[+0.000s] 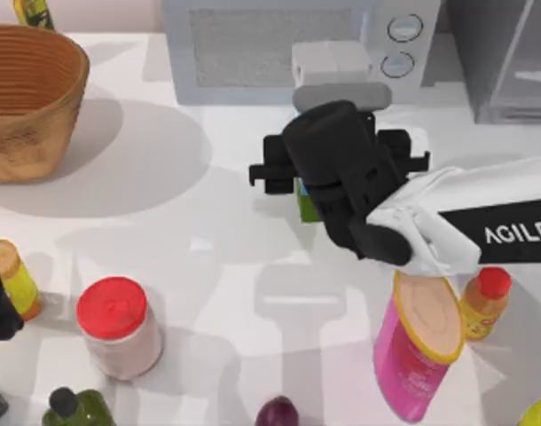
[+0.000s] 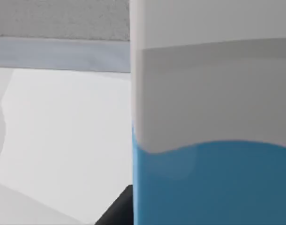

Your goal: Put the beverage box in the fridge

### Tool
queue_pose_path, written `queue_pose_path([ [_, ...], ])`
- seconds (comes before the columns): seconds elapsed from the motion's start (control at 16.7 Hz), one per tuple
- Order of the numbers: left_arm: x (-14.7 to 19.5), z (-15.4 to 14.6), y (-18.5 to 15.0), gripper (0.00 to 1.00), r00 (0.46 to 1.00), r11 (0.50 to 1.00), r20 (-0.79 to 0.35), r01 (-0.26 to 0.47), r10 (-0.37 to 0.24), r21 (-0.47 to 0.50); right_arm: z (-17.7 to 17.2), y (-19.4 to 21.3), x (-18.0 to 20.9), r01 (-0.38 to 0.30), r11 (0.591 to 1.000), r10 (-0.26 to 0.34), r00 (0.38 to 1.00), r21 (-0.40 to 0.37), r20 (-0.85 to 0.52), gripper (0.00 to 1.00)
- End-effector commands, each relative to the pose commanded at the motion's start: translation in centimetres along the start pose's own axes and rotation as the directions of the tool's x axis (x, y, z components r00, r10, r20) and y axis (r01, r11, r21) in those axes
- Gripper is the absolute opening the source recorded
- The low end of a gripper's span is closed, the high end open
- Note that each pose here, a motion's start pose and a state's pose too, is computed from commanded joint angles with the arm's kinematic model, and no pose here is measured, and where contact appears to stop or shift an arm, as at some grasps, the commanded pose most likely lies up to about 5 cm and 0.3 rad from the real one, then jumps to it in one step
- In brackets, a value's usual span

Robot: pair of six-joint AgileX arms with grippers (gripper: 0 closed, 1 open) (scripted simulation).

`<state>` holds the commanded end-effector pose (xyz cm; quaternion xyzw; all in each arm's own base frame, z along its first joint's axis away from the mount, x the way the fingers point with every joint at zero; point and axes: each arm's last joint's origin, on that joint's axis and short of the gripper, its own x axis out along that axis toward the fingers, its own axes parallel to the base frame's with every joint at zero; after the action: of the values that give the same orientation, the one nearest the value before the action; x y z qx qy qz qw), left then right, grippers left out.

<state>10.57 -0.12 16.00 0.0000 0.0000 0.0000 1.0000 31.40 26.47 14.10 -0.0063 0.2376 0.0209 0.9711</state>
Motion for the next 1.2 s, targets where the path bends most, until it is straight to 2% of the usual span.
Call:
queue_pose_path([
  [0.18,0.0,0.0,0.0,1.00,1.000,1.000,0.000,0.000,0.000,0.000,2.3,-0.6,-1.4,0.024,0.999,-0.025,0.999,-0.032,-0.030,0.00],
  [0.48,0.0,0.0,0.0,1.00,1.000,1.000,0.000,0.000,0.000,0.000,8.6,-0.3,-5.7,0.043,0.999,-0.045,0.996,0.028,0.076,0.00],
  [0.9,0.0,0.0,0.0,1.00,1.000,1.000,0.000,0.000,0.000,0.000,9.0,-0.6,-5.9,0.042,0.998,-0.045,0.996,0.036,0.083,0.00],
  [1.2,0.0,0.0,0.0,1.00,1.000,1.000,0.000,0.000,0.000,0.000,10.7,-6.0,-8.9,0.022,0.998,-0.029,0.992,0.057,0.123,0.00],
])
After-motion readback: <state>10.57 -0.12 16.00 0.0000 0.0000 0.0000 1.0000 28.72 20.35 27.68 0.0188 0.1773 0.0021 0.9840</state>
